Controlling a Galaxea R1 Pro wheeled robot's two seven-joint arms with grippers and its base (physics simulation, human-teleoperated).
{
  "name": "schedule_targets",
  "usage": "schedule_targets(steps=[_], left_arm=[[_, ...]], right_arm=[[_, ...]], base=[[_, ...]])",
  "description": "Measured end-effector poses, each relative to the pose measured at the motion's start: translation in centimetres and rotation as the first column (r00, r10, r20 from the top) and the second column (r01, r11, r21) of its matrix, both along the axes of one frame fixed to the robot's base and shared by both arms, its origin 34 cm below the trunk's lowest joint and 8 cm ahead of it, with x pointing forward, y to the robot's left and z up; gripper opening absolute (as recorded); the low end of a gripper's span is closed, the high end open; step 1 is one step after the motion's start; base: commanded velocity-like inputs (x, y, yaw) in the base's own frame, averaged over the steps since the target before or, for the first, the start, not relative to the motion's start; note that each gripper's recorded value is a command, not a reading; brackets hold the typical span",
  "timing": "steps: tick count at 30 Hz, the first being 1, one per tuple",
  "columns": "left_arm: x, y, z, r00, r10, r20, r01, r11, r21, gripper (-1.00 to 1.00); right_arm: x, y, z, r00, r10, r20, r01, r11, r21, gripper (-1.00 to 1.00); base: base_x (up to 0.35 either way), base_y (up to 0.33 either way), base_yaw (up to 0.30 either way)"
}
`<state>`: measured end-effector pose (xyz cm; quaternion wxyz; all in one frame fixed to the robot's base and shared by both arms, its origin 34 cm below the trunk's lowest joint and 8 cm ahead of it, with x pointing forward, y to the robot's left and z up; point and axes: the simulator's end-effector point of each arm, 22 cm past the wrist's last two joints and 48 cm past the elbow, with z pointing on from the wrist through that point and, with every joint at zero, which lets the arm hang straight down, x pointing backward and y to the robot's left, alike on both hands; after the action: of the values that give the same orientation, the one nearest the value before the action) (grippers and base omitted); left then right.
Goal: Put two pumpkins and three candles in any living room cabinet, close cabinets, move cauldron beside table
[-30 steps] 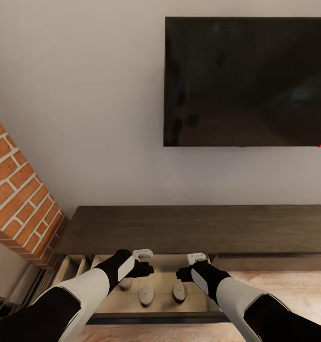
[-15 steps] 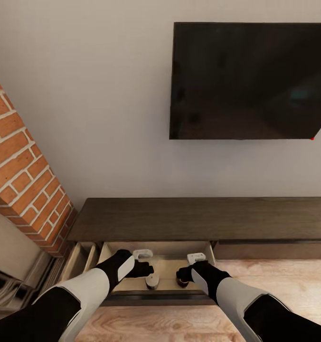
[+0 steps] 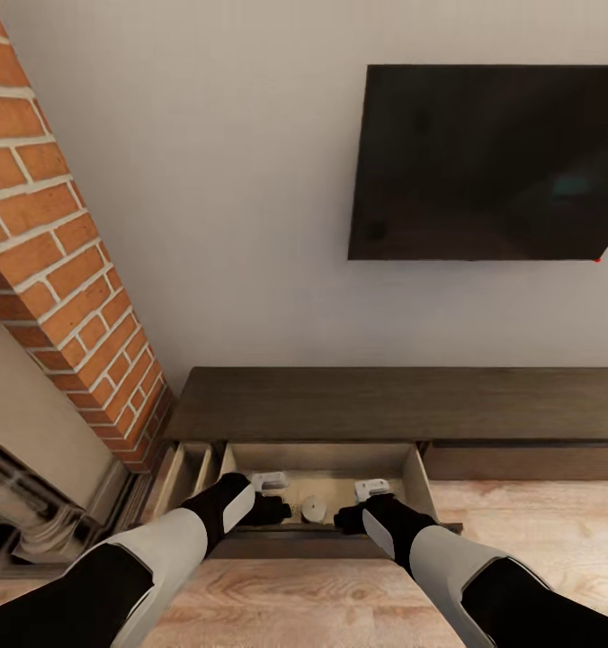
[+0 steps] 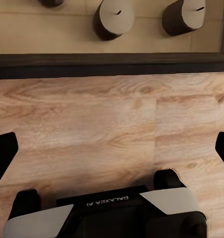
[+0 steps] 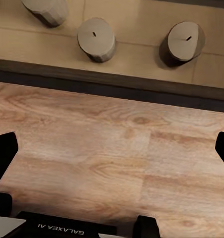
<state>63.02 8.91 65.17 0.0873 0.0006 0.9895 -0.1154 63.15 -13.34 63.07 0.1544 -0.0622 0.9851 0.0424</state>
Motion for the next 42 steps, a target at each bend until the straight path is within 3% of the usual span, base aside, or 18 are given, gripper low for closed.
schedule_targets(steps=[9,16,42], left_arm=[[0.5,-0.1,0.8,1.000,0.002,0.019,-0.002,1.000,-0.004,1.00],[2.2,0.1,1.6,0.995,0.028,0.098,-0.027,1.000,-0.007,1.00],[4.5,1.2,3.9,0.978,0.052,0.203,-0.054,0.999,0.004,1.00]], right_arm=[[0.5,-0.1,0.8,1.000,-0.001,0.019,0.001,1.000,-0.001,1.00],[0.9,-0.1,1.4,0.999,-0.002,0.033,0.002,1.000,-0.001,1.00],[1.9,-0.1,3.4,0.997,-0.002,0.072,0.003,1.000,-0.001,1.00]], base=[[-0.097,0.103,0.051],[-0.004,0.004,0.005],[0.000,0.000,0.000]])
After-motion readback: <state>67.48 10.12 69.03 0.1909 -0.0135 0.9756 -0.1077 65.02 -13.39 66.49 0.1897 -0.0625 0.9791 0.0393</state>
